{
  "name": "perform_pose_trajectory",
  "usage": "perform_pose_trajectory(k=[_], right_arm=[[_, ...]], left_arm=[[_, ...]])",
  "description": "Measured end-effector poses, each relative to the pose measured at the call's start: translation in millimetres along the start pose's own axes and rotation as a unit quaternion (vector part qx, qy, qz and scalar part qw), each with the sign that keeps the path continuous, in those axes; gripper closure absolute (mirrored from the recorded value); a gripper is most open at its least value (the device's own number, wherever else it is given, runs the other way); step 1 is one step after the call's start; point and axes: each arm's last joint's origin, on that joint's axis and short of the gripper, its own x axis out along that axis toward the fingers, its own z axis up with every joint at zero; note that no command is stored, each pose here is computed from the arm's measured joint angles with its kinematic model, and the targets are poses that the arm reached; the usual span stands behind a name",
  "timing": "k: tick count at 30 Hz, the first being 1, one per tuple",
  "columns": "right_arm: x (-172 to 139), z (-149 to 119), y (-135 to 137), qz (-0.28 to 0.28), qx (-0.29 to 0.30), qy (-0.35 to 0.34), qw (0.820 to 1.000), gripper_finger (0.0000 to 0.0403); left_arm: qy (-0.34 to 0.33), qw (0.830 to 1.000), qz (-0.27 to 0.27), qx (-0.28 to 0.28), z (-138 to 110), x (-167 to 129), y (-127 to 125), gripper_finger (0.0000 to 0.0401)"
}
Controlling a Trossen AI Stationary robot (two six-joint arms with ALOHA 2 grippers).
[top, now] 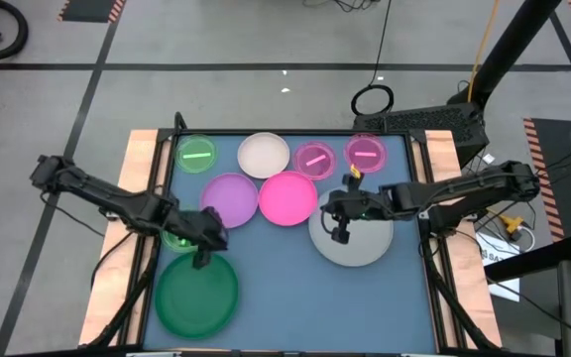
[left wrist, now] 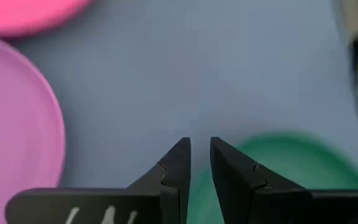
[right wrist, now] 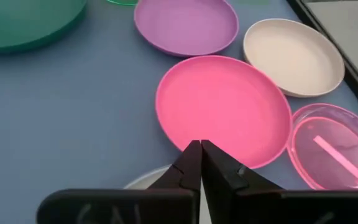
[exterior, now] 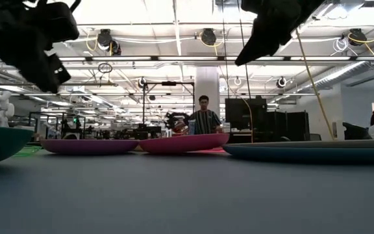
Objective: Stack plastic plates
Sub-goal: Stack the green plate on top of the gray plate
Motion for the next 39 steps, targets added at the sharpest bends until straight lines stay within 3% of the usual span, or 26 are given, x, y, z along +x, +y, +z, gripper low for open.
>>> perform_pose_trajectory(k=[8, 20, 23, 31, 39], right_arm=[[-1, -1, 3, 0.004, 0.002, 0.001, 1.000, 0.0399], [-1, -1, 3, 0.004, 0.008, 0.001, 1.000, 0.0399], [-1, -1, 3, 0.003, 0.008, 0.001, 1.000, 0.0399], [-1, -1, 3, 0.003, 0.015, 0.001, 1.000, 0.0399], [-1, -1, 3, 0.004, 0.015, 0.001, 1.000, 0.0399]], left_arm=[[0.148, 0.981, 0.070, 0.105, 2, 17, -19, 0.0334], [0.180, 0.972, 0.078, 0.130, -2, 27, -19, 0.0329], [0.180, 0.972, 0.077, 0.130, -2, 26, -19, 0.0301], [0.183, 0.970, 0.081, 0.141, -2, 31, -19, 0.0182], [0.184, 0.968, 0.076, 0.155, -2, 40, -20, 0.0169]])
